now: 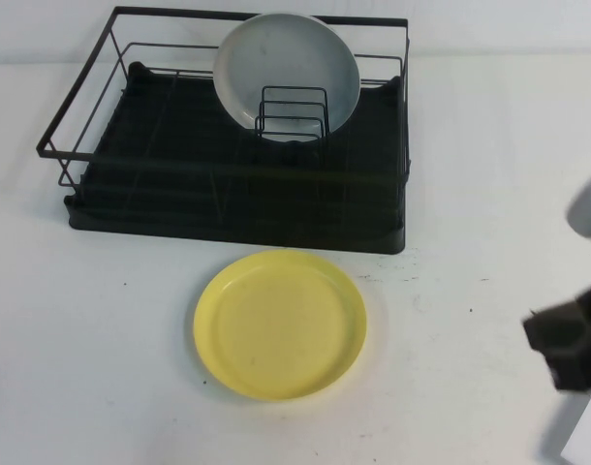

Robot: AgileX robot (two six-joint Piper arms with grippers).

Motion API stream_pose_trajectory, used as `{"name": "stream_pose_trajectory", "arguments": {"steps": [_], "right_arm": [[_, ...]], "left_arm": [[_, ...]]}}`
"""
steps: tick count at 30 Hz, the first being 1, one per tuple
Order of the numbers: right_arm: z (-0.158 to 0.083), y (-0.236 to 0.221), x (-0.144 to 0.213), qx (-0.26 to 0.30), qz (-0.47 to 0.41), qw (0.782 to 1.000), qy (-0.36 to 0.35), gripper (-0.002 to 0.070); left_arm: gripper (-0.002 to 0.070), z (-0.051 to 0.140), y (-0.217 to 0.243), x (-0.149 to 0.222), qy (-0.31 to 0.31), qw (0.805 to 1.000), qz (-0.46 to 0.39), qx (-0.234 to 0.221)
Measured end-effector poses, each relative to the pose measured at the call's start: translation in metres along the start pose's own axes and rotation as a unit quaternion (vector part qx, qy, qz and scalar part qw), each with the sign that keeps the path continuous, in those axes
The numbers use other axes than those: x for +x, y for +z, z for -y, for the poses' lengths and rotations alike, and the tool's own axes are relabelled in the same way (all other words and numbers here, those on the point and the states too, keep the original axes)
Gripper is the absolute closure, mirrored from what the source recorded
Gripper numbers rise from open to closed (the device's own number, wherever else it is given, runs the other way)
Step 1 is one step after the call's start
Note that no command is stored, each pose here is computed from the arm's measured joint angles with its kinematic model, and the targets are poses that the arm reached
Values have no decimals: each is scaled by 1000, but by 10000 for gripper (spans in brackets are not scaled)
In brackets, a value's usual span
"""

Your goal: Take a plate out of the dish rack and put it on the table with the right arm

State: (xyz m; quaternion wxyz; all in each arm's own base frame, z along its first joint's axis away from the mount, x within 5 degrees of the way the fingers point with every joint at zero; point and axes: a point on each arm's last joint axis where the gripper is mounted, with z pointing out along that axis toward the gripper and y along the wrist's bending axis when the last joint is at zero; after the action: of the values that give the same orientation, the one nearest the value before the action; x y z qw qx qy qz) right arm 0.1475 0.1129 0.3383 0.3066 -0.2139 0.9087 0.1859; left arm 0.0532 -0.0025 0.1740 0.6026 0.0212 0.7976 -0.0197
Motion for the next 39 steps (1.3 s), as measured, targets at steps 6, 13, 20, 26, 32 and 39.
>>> {"name": "stream_pose_trajectory", "arguments": {"steps": [6, 13, 20, 26, 32, 39], "right_arm": [[2, -21, 16, 9, -5, 1000, -16, 694], [10, -10, 17, 48, -15, 998, -42, 694], [43, 28, 48, 92, 91, 991, -22, 694], [81, 43, 117, 169, 220, 961, 19, 694], [92, 39, 166, 235, 317, 917, 54, 694], [84, 24, 179, 247, 359, 899, 50, 694]], "left_arm": [[679, 0, 0, 0, 0, 1000, 0, 0], [679, 0, 0, 0, 0, 1000, 0, 0], [679, 0, 0, 0, 0, 1000, 0, 0], [679, 0, 0, 0, 0, 1000, 0, 0], [679, 0, 0, 0, 0, 1000, 0, 0], [679, 0, 0, 0, 0, 1000, 0, 0]]}}
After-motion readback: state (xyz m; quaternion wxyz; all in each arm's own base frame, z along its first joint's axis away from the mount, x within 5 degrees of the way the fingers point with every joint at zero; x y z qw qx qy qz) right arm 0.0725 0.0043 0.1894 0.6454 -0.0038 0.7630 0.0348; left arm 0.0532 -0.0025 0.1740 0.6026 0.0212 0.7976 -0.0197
